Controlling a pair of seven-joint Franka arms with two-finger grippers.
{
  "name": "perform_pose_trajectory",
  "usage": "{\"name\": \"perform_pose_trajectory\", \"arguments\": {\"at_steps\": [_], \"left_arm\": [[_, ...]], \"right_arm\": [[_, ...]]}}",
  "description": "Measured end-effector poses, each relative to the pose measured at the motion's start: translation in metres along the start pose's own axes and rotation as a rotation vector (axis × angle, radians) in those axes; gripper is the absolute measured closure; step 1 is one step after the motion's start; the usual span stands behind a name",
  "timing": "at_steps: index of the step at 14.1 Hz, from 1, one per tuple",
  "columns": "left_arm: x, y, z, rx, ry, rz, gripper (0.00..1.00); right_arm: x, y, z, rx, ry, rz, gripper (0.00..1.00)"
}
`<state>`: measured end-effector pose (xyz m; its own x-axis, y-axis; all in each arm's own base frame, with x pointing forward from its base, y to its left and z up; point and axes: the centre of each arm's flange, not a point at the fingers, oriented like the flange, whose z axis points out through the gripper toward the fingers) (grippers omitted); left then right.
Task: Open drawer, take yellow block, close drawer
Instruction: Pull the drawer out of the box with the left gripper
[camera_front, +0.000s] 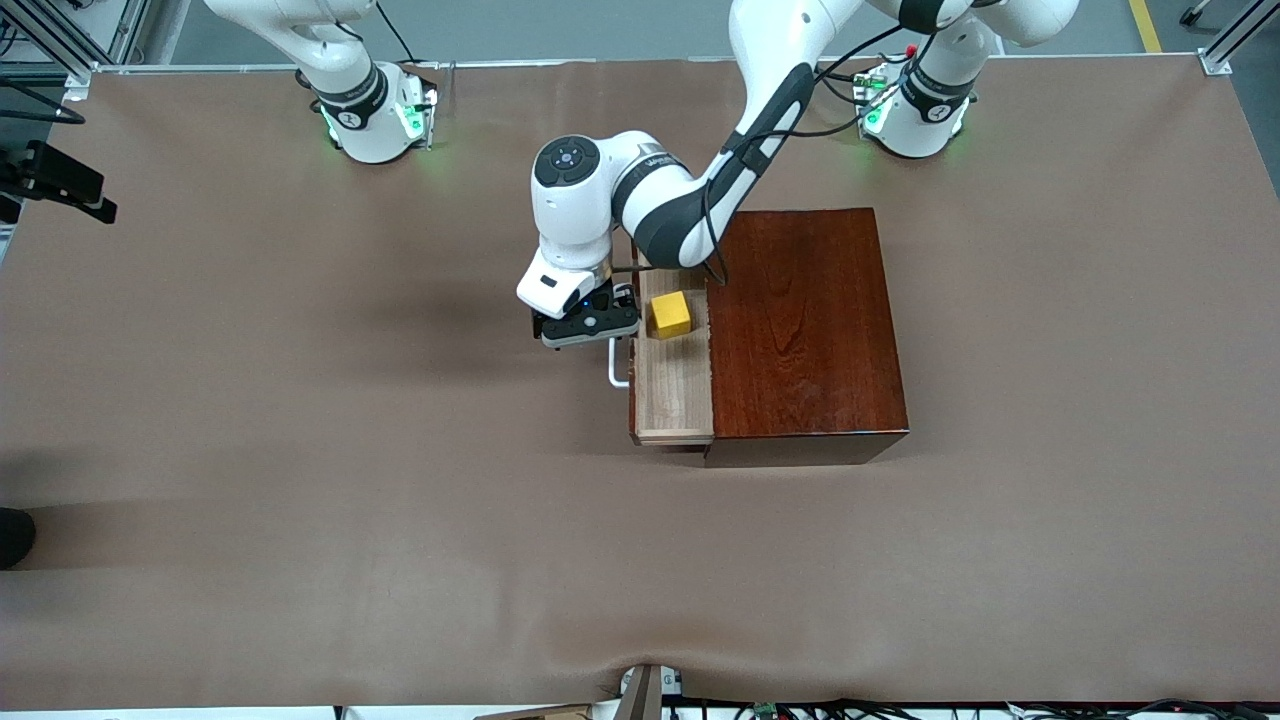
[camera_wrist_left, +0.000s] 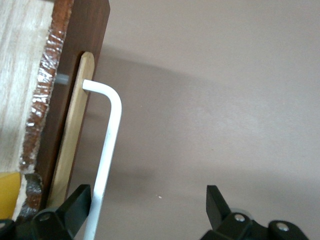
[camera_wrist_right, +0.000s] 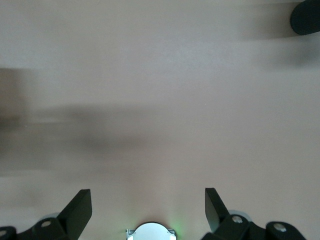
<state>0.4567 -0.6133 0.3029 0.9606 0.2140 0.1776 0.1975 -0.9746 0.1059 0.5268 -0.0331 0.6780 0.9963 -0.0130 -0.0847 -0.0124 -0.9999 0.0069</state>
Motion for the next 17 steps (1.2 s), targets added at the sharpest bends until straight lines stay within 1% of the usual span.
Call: {"name": "perform_pose_trajectory", "arguments": {"at_steps": [1, 3, 4, 7, 17], "left_arm": [[-0.003, 0.004, -0.001, -0.026, 0.002, -0.003, 0.00], [-0.004, 0.007, -0.001, -0.049, 0.008, -0.012, 0.00], [-0.007, 0.011, -0.003, -0.080, 0.012, -0.022, 0.00], [-0.010, 0.017, -0.005, -0.122, 0.020, -0.032, 0.00], [-0.012, 0.020, -0.004, -0.134, 0.022, -0.031, 0.00]], "right_arm": [[0.000, 0.003, 0.000, 0.007, 0.003, 0.005, 0.00], [0.001, 0.006, 0.000, 0.020, 0.007, 0.008, 0.00], [0.002, 0.006, 0.000, 0.023, 0.012, 0.008, 0.00], [0.003, 0.005, -0.001, 0.027, 0.020, 0.007, 0.00], [0.003, 0.010, 0.000, 0.028, 0.018, 0.016, 0.00]]}}
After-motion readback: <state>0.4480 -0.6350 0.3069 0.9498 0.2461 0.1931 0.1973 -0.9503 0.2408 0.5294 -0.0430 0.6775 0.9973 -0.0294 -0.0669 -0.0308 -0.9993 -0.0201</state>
